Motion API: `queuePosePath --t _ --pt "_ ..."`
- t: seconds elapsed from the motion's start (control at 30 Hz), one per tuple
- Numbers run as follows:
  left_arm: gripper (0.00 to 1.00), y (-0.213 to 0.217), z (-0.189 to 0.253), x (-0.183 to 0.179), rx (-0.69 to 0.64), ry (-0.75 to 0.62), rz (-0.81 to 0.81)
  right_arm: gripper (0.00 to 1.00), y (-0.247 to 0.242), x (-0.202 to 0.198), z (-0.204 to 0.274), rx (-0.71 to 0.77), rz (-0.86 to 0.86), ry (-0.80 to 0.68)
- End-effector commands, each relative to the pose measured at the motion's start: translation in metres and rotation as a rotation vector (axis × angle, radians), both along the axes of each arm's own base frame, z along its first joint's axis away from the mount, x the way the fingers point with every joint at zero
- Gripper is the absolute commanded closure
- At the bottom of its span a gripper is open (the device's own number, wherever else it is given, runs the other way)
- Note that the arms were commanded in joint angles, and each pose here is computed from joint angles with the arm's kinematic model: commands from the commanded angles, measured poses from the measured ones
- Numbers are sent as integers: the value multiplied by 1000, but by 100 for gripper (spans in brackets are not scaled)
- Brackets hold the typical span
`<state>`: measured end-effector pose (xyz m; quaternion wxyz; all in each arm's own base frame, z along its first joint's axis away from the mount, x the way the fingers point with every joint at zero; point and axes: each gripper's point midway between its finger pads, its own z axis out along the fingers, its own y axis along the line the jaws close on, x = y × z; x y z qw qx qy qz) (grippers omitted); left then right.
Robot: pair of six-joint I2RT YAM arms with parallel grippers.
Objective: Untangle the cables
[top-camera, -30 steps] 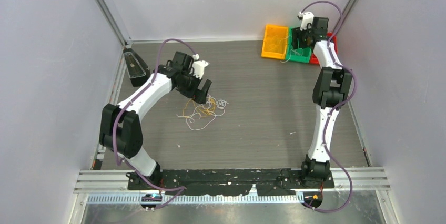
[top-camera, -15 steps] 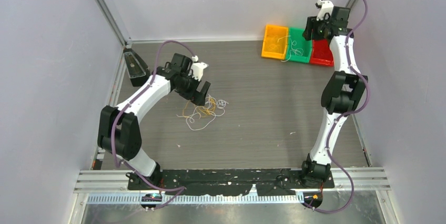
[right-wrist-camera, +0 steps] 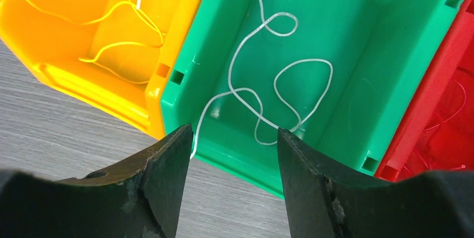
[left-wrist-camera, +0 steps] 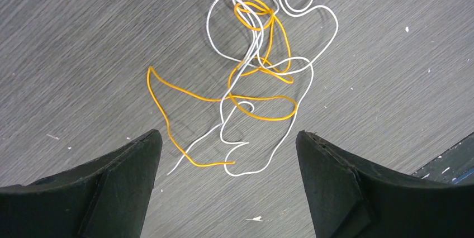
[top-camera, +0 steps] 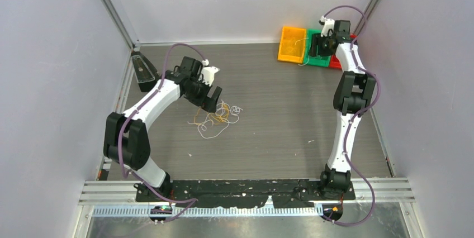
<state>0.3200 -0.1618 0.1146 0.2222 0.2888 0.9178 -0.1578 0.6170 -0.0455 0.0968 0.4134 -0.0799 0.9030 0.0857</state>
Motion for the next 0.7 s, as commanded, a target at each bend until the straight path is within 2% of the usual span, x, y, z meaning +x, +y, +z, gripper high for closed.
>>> queuePosePath --t 0.0,0.4,0.67 --pt "8 -1 19 10 -16 -48 -6 36 -11 18 34 -74 -17 -90" --pt "9 -1 20 22 -14 -43 17 28 -2 28 20 -279 52 -63" --pt "9 3 19 22 -11 -39 32 27 -11 17 -16 -355 79 18"
